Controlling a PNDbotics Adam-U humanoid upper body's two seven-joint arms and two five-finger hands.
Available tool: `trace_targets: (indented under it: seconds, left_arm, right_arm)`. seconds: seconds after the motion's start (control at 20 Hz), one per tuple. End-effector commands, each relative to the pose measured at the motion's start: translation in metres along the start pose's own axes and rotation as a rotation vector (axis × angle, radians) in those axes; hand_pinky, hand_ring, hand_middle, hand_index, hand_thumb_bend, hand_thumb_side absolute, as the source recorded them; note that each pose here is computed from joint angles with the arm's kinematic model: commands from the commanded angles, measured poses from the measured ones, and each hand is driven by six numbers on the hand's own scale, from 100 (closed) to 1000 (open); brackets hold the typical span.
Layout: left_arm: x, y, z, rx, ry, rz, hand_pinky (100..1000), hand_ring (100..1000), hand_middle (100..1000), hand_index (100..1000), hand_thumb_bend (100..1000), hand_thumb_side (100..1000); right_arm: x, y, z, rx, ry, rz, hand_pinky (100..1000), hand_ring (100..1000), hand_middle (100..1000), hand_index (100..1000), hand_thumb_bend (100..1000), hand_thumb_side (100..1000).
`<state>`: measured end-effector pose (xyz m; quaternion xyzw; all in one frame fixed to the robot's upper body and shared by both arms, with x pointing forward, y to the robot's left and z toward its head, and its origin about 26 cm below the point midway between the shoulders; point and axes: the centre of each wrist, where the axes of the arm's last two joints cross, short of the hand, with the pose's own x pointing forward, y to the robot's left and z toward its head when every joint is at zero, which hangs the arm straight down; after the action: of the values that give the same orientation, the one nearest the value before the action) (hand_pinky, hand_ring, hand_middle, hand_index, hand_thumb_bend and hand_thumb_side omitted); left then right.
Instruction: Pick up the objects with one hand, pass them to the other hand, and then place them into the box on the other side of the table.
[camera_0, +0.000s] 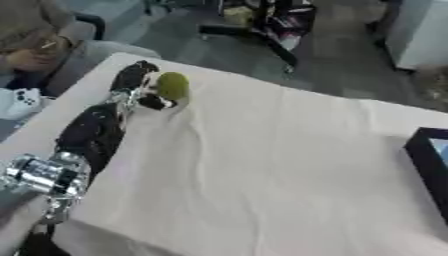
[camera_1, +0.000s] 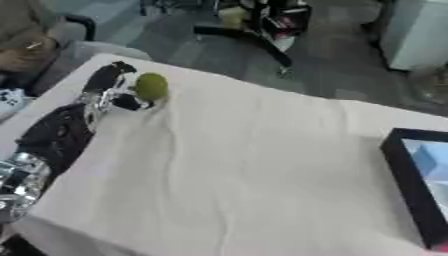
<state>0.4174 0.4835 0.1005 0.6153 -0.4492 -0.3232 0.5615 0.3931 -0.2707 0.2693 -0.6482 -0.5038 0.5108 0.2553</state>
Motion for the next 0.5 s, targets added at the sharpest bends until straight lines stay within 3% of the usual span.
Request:
trace_targets:
  seconds: [0.05,0.25,0.35,0.5]
  left_arm:
    - [-0.013,0.031,-0.011,0.127,0.048,-0.013,789,731,709,765,604,353]
    - [-0.017,0.037,-0.013,0.175,0.08,-0.002,790,725,703,759,571,336]
    - [-0.018,0.036,-0.013,0.164,0.085,0.003,782,704,681,737,499,298]
    - [-0.018,0.033,-0.012,0.143,0.087,0.035,717,578,554,606,242,212]
  right_arm:
    - [-0.008,-0.014,0.004,-0.064,0.016,-0.002,1000,886,910,1000,486,422]
    - [-0.001,-0.006,0.007,-0.065,0.017,-0.062,1000,876,898,1000,460,433]
    - [0.002,-0.002,0.009,-0.063,0.019,-0.09,997,870,891,1000,443,442]
    - [0.004,0.003,0.01,-0.063,0.03,-0.122,985,864,884,1000,422,447]
